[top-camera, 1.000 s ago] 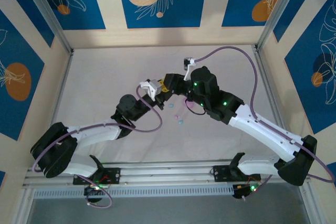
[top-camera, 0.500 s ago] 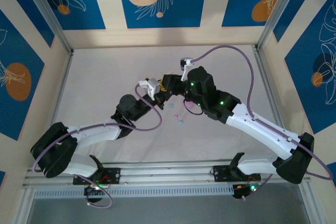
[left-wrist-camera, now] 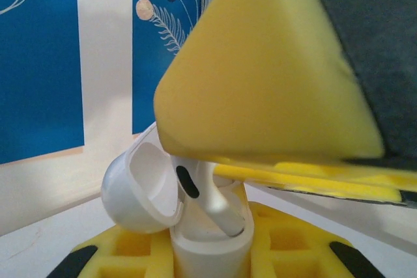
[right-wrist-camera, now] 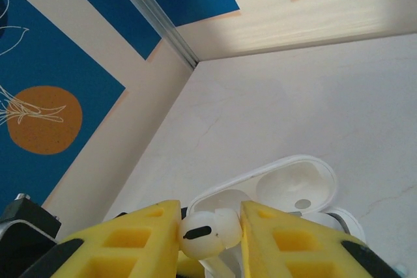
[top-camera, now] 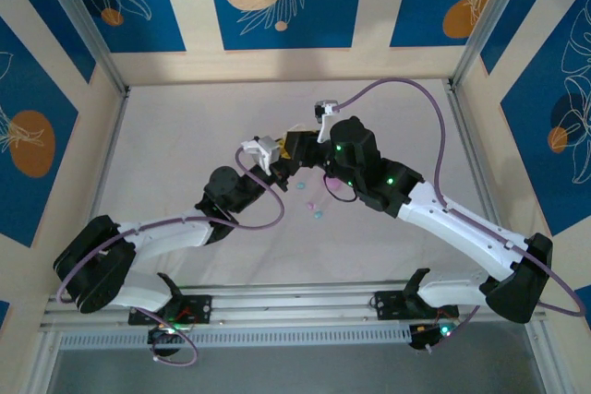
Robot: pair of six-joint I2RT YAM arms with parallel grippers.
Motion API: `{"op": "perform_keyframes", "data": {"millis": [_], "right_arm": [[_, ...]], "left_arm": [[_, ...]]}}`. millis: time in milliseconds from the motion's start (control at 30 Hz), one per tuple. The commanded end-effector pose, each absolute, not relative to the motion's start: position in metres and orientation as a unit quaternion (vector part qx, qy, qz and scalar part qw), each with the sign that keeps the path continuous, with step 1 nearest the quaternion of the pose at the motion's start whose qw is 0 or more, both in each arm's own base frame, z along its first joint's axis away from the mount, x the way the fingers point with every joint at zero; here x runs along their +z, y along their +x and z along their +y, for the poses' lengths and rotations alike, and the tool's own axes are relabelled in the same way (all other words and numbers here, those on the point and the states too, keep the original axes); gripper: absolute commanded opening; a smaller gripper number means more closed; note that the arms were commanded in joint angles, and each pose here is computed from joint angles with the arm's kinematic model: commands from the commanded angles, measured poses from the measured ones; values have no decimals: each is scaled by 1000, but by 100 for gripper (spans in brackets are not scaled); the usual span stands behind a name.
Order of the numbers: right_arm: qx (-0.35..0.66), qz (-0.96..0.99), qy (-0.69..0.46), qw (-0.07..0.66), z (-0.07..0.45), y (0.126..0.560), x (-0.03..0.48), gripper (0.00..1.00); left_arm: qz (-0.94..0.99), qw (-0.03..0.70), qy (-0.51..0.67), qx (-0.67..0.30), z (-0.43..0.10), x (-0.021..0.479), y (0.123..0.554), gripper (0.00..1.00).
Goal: Insert the wireless bluetooth earbuds into the charging case
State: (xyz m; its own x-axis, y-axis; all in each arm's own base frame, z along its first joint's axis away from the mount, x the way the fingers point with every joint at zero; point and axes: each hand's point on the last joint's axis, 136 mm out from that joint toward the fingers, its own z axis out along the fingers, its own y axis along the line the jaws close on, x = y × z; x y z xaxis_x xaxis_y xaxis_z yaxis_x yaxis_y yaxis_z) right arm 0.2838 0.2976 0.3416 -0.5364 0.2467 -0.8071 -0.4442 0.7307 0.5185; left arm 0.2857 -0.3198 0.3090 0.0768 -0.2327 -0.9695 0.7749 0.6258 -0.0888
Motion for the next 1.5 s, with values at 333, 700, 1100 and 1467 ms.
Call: {"op": "perform_keyframes", "data": {"millis": [333, 700, 1100, 1467], "right_arm": [[399, 777, -77, 480, 290, 268, 355, 29], [381, 801, -67, 458, 288, 274, 345, 29], [407, 793, -60, 450, 290, 273, 354, 29], [437, 773, -58, 456, 288, 269, 377, 29]], "left_arm": [[532, 735, 189, -374, -306, 355, 283, 17], [523, 734, 213, -378, -312, 357, 276, 17], [521, 734, 225, -374, -315, 355, 276, 17], [523, 732, 237, -366, -318, 348, 276, 17]]}}
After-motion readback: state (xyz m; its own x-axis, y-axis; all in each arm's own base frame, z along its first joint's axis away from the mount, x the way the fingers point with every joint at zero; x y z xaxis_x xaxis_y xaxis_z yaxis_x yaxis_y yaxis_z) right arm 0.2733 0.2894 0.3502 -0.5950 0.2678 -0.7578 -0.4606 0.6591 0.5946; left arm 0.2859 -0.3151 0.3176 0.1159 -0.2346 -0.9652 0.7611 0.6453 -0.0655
